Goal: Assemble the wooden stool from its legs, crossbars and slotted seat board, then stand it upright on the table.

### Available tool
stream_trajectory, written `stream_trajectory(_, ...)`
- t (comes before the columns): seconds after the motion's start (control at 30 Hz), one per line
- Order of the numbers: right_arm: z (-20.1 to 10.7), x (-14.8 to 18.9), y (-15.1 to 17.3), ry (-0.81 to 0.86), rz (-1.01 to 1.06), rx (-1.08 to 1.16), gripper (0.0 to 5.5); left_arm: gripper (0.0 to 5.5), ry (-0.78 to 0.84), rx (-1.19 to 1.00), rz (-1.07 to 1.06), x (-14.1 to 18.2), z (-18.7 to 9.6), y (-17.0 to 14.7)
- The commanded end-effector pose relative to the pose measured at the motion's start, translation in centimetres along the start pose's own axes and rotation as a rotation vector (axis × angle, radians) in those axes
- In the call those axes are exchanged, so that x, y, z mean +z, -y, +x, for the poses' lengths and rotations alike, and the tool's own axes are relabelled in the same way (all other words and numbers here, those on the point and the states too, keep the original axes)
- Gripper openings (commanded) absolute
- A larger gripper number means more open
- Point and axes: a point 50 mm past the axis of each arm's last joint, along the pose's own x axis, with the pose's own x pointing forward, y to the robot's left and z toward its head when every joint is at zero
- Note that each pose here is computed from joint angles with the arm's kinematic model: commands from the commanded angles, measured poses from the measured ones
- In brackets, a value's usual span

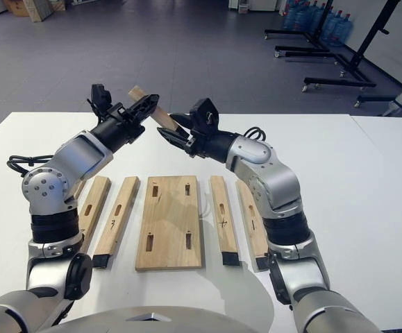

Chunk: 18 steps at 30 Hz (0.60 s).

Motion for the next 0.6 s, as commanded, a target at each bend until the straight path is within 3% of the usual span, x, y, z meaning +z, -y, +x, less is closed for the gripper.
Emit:
stream_trajectory(0.03,-0.4,0.4,0.5,-0.010,0.012,-0.008,3.15,0.39,0.003,0.032,0.063,0.6,-0.2,-0.3)
stream_trajectory(0.17,-1.9,1.7,2.9,0.020,0.003,-0.092,3.88,0.39,-0.016,0.114,0.195,1.2,-1.5,-1.2)
stream_trajectory(0.27,-4.2,1.5,4.7,0.021,0.032,-0.205,4.32,0.39,-0.046,0.284,0.454,2.4,-4.5,-3.1)
stream_trajectory(0.4,-5.9,-0.4,4.7,-0.023,0.054,-0.307,5.07,0.39,-0.069,0.440,0.694,3.3,-8.3,-4.8)
stream_trajectory(0.6,-7.8,-3.3,3.5,-0.080,0.098,-0.421,5.22,0.39,-0.084,0.424,0.751,2.2,-10.1,-5.5)
